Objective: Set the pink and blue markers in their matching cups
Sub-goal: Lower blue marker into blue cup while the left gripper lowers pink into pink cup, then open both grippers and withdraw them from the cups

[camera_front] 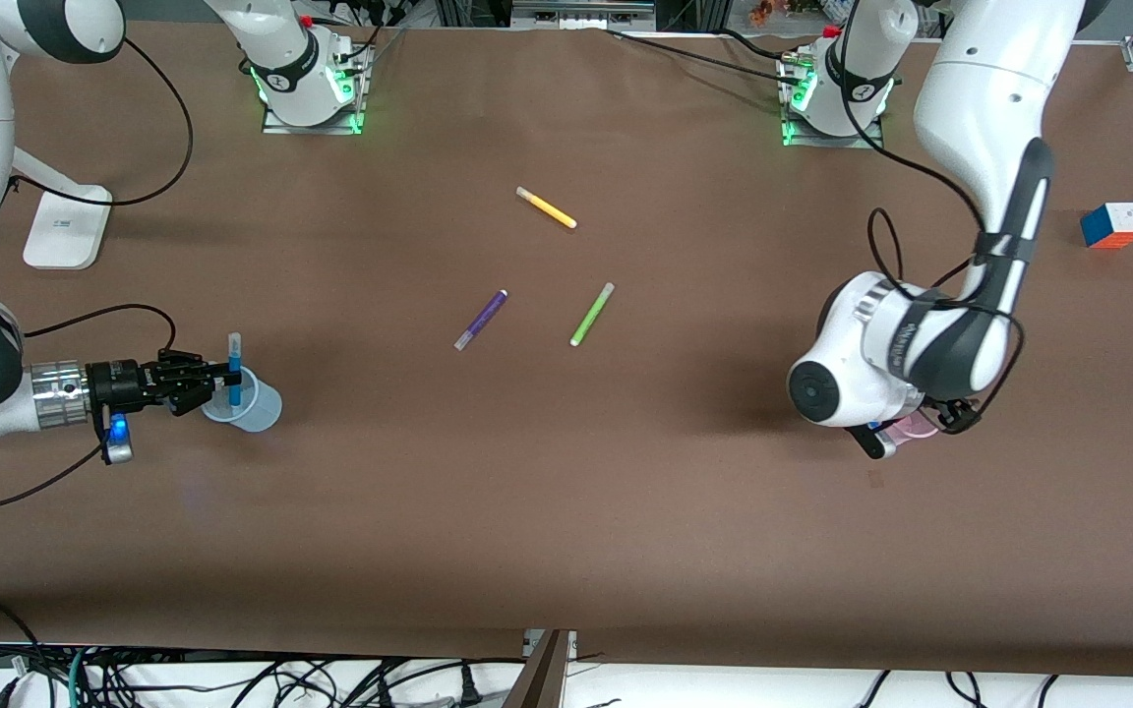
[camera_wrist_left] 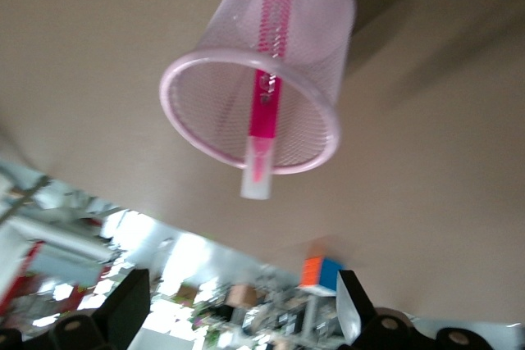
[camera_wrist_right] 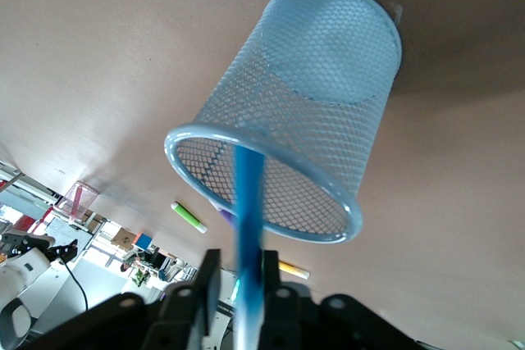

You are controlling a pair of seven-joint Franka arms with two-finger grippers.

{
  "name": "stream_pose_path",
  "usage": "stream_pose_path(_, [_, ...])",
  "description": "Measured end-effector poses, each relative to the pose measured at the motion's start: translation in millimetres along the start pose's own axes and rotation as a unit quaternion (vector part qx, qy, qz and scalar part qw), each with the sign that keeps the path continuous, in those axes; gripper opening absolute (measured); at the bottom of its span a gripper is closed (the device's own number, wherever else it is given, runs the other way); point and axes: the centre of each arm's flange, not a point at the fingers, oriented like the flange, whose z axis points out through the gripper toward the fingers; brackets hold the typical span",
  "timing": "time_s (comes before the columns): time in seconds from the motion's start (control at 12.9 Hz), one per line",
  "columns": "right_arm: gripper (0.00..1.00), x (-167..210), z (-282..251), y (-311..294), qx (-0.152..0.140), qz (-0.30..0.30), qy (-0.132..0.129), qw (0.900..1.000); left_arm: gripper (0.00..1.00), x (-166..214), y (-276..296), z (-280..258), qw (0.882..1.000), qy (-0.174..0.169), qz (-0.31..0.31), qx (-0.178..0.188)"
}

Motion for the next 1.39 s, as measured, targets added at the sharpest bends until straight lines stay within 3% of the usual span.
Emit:
stream_pose_path(0.23, [0.62,0,-5,2,0.004,0.001,0.003,1.000,1.00,-32,-12,-13,0.988,0.055,-0.089,-0.114])
stream_pose_path(0.46, [0.96,-8,-31,-9,0.005,-0.018,0.028,0.999,1.00,-58,-22,-24,0.956,0.097,-0.169,-0.219])
stream_pose_path(0.62, [0.99,-34,-59,-34,-0.039,-0.048,0.069,0.996,1.00,-81,-38,-40,0.930,0.146,-0.202,-0.271])
stream_pose_path(0.85, [0.99,-103,-91,-86,-0.139,-0.101,0.142,0.975,1.00,-147,-66,-83,0.907,0.213,-0.243,-0.269])
stream_pose_path(1.01, [0.99,-154,-106,-113,-0.209,-0.146,0.180,0.950,1.00,-196,-73,-113,0.895,0.249,-0.263,-0.259])
stream_pose_path(1.08, [0.99,-181,-115,-121,-0.237,-0.163,0.190,0.939,1.00,-218,-75,-125,0.884,0.268,-0.273,-0.268])
stream_pose_path(1.39, [0.99,-289,-150,-126,-0.288,-0.179,0.219,0.915,1.00,-300,-91,-123,0.841,0.336,-0.344,-0.250])
